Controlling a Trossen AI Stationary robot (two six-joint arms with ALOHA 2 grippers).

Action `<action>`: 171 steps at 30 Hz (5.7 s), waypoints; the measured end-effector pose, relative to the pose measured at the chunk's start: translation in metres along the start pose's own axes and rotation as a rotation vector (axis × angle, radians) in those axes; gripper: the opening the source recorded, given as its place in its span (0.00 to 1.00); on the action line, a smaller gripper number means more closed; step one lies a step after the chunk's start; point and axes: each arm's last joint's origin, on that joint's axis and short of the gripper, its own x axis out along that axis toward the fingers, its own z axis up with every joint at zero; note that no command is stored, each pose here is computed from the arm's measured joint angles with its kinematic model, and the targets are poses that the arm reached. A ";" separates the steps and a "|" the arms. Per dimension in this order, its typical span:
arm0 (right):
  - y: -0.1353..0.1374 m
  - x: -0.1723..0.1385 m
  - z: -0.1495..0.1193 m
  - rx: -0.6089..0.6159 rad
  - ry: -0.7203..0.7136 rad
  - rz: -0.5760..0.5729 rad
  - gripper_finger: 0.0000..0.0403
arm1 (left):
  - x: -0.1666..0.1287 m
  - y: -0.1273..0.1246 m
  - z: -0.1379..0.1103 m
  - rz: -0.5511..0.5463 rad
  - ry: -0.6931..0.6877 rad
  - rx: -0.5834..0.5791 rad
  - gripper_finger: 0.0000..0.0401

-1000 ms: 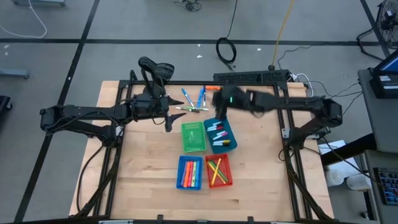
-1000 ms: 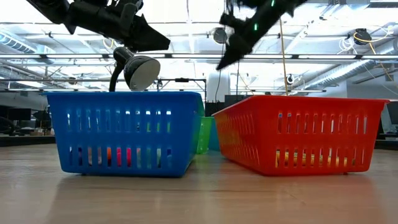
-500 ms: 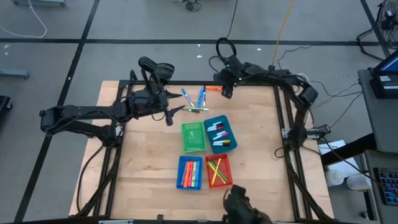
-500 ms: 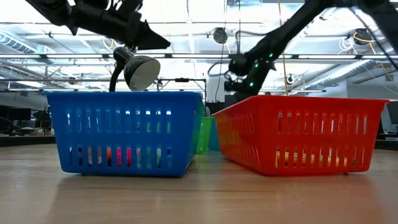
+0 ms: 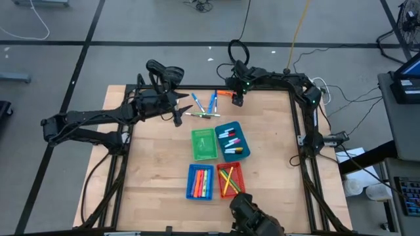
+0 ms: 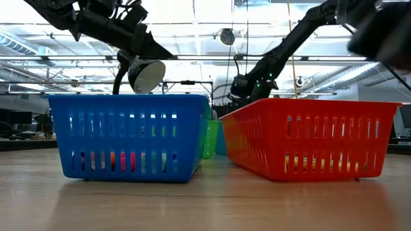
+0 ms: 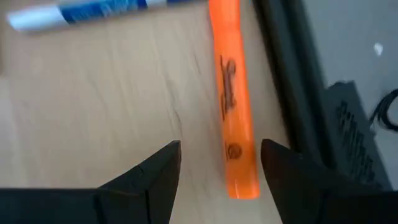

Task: Pick & Place Markers
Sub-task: Put the orange highlighter pen into the blue bin, then put the blue highlighter pen into the blue bin

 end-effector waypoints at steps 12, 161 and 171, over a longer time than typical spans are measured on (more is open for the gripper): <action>0.000 0.019 -0.007 -0.029 0.038 0.030 0.40 | 0.000 0.000 -0.001 -0.026 0.005 -0.021 0.58; 0.207 -0.118 -0.024 0.033 -0.831 -0.035 0.48 | -0.067 -0.102 0.039 -0.592 -0.135 -0.009 0.38; 0.136 -0.097 0.073 -0.023 -0.367 -0.146 0.48 | -0.051 -0.052 0.008 -0.285 -0.258 -0.020 0.38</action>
